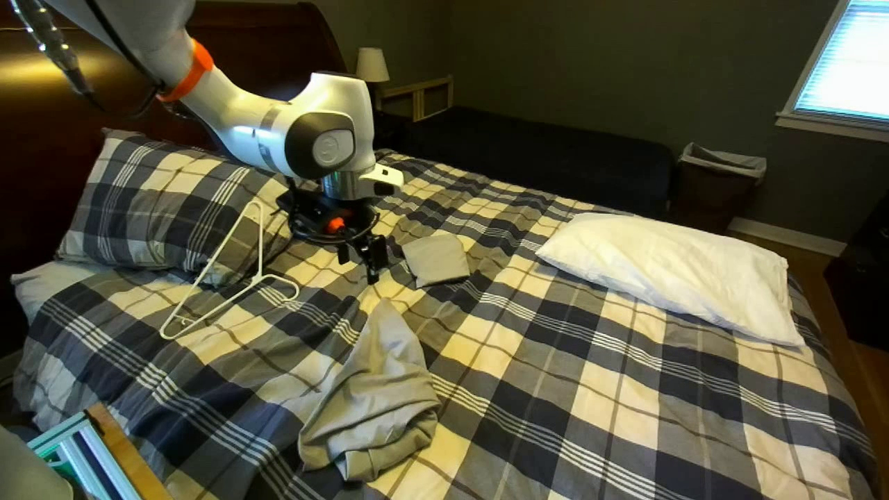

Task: Unfold the pillowcase

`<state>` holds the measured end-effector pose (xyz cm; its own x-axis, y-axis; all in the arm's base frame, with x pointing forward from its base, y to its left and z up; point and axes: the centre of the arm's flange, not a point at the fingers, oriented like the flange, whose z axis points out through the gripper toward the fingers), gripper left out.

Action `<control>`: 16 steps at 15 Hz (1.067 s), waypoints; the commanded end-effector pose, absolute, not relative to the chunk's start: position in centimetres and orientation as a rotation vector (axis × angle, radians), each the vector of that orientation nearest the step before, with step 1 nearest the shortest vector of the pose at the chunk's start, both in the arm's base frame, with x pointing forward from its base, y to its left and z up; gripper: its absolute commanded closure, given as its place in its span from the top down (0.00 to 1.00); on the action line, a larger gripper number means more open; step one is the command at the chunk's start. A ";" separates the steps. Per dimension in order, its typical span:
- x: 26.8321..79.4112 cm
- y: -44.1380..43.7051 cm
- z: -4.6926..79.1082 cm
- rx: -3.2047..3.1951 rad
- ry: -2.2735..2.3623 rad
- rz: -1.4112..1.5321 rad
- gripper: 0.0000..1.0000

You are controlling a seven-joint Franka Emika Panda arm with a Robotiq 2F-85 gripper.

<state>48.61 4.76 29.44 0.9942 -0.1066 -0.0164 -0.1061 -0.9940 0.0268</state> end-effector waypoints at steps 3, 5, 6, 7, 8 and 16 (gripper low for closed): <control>47.5 5.1 30.0 3.093 -0.168 -0.077 1.00; 47.6 5.1 30.0 3.093 -0.170 -0.078 1.00; 47.7 5.0 29.9 3.093 -0.172 -0.079 1.00; 47.7 5.0 29.9 3.093 -0.173 -0.080 1.00; 47.7 5.0 29.9 3.093 -0.173 -0.079 1.00; 48.3 4.2 28.3 3.068 -0.046 -0.174 1.00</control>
<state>47.77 4.96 29.92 0.9932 -0.1058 -0.0492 -0.1036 -0.9936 0.0458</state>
